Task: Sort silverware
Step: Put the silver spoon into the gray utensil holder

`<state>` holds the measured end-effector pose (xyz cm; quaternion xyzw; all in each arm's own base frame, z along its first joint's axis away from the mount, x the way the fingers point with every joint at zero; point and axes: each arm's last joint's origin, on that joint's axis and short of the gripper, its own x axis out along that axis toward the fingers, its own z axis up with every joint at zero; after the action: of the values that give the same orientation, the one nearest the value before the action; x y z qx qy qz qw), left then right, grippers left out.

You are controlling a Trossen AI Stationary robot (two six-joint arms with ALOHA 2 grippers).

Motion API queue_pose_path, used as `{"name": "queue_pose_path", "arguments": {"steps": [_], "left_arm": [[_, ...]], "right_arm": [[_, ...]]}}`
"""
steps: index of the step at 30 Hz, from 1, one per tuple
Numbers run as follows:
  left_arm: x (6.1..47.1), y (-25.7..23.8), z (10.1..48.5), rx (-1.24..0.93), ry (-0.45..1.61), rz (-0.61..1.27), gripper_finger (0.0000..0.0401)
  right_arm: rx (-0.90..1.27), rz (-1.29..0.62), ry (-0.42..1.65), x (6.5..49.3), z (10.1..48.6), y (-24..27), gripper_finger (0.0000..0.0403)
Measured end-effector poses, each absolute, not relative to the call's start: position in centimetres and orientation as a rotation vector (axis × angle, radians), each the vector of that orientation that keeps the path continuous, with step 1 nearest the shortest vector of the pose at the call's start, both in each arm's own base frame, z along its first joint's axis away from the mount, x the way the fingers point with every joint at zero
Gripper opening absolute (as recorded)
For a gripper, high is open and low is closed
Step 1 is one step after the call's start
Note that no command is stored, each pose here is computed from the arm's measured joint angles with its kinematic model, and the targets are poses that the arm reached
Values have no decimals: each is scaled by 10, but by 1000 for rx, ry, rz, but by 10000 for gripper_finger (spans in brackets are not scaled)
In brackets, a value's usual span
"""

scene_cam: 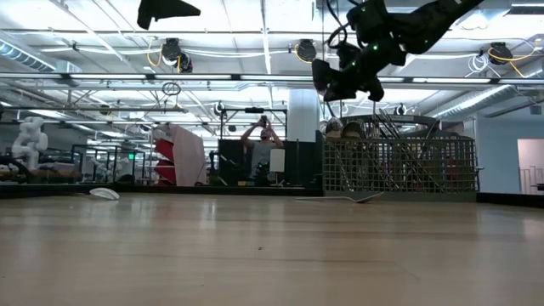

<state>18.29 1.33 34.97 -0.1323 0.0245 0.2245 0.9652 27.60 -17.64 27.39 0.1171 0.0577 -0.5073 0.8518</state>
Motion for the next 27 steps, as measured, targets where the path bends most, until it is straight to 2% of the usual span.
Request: {"name": "queue_pose_path", "arguments": {"steps": [16, 21, 27], "left_arm": [[183, 14, 349, -277, 51, 470, 255], [182, 14, 349, -275, 45, 493, 255], [182, 14, 349, -285, 45, 481, 255]], "right_arm": [[376, -1143, 154, 262, 239, -149, 4], [374, -1144, 158, 259, 242, -148, 38], [354, -1137, 135, 251, 256, -144, 108]]}}
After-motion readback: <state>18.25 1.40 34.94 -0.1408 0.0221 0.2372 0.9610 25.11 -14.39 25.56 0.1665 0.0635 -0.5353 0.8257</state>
